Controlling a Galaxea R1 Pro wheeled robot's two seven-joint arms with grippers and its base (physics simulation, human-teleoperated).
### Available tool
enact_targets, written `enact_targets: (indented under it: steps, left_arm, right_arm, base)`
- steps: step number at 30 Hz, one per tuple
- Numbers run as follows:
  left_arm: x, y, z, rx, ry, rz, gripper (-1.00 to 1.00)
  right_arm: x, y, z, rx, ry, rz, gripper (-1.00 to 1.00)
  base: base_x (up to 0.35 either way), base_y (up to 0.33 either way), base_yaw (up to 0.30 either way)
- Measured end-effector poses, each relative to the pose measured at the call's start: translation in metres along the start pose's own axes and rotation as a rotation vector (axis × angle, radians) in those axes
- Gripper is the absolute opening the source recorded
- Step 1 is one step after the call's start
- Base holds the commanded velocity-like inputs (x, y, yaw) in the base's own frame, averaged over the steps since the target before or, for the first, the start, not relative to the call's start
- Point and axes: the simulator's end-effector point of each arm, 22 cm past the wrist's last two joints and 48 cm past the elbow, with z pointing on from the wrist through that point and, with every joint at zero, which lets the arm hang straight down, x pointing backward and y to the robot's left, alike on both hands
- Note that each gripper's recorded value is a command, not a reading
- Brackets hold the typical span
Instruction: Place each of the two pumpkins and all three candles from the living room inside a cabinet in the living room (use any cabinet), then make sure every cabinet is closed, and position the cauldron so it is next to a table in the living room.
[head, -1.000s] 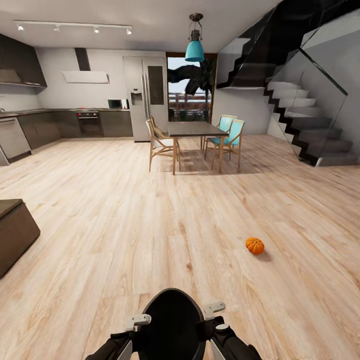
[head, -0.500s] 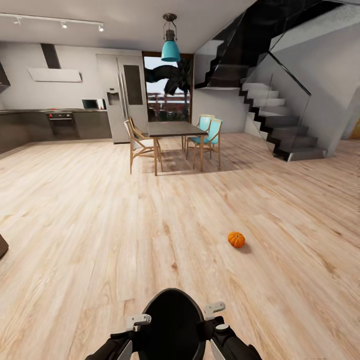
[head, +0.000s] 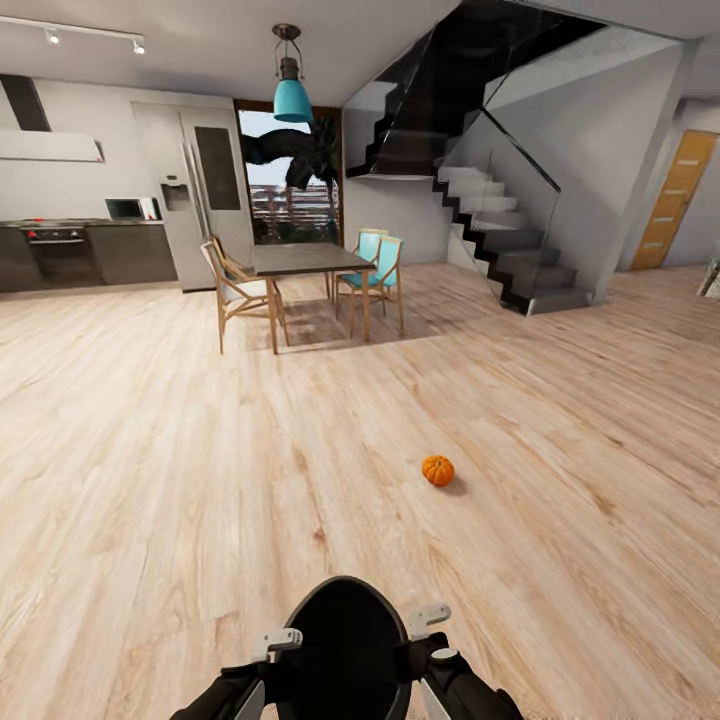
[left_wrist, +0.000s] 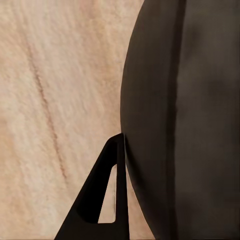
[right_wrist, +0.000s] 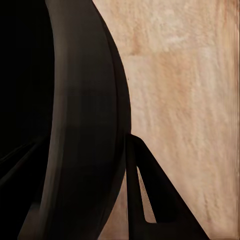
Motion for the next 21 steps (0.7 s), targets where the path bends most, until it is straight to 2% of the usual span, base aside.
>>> enact_targets:
  steps: [21]
  left_arm:
    - [0.0000,0.0000,0.0000,0.000,0.000,0.000,-1.00]
  right_arm:
    - [0.0001,0.0000,0.0000,0.000,0.000,0.000,-1.00]
  base:
    - [0.000,0.000,-0.257]
